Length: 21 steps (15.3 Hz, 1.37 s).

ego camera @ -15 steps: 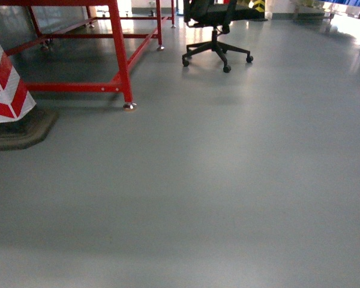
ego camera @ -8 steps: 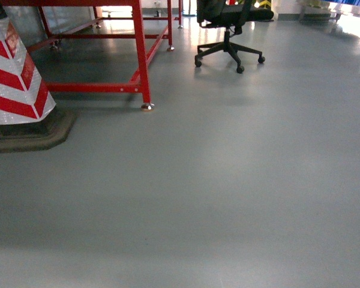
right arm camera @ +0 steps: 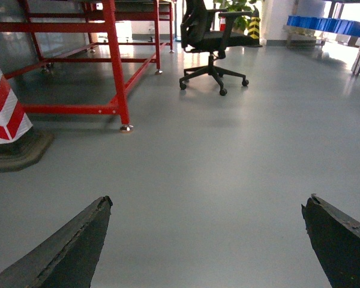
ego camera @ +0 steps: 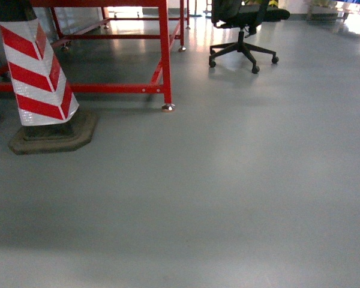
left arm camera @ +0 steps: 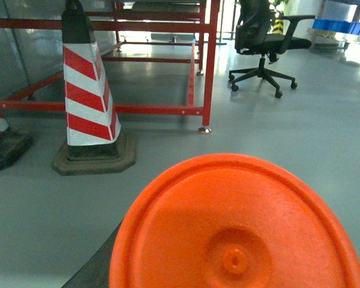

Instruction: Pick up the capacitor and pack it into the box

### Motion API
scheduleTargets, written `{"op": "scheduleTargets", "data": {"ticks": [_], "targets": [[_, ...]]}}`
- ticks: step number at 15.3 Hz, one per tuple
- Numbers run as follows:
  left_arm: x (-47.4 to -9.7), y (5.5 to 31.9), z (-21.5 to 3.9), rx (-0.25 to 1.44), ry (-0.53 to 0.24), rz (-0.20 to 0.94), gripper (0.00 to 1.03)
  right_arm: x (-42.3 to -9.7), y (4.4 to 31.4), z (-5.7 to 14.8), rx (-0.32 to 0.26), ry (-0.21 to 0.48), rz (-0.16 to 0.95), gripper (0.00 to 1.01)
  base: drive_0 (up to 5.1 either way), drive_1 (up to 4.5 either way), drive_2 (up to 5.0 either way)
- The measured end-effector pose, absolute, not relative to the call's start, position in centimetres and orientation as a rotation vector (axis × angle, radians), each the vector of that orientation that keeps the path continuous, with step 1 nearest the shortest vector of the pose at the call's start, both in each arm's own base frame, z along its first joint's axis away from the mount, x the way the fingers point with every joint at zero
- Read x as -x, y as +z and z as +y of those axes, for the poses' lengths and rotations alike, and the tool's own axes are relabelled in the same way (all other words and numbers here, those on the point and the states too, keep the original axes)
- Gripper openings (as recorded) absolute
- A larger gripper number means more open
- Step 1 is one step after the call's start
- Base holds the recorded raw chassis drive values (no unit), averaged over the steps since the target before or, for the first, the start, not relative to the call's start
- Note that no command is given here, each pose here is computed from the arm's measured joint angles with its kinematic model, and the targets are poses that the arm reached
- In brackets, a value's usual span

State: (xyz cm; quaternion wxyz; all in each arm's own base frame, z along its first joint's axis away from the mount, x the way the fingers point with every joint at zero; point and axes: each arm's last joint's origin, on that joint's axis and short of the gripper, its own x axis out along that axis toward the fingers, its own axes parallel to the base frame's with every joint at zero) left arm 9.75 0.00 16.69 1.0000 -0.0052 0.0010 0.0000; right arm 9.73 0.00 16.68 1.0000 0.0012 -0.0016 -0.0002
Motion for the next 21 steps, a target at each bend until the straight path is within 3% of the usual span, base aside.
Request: {"op": "scheduleTargets", "data": {"ticks": [21], "targets": [[-9.75, 16.68, 0.00, 0.010, 0.000, 0.004, 0.44, -9.73, 16.63, 0.00, -0.002, 0.000, 0.001, 0.98, -5.1, 2.38, 2.4]]}}
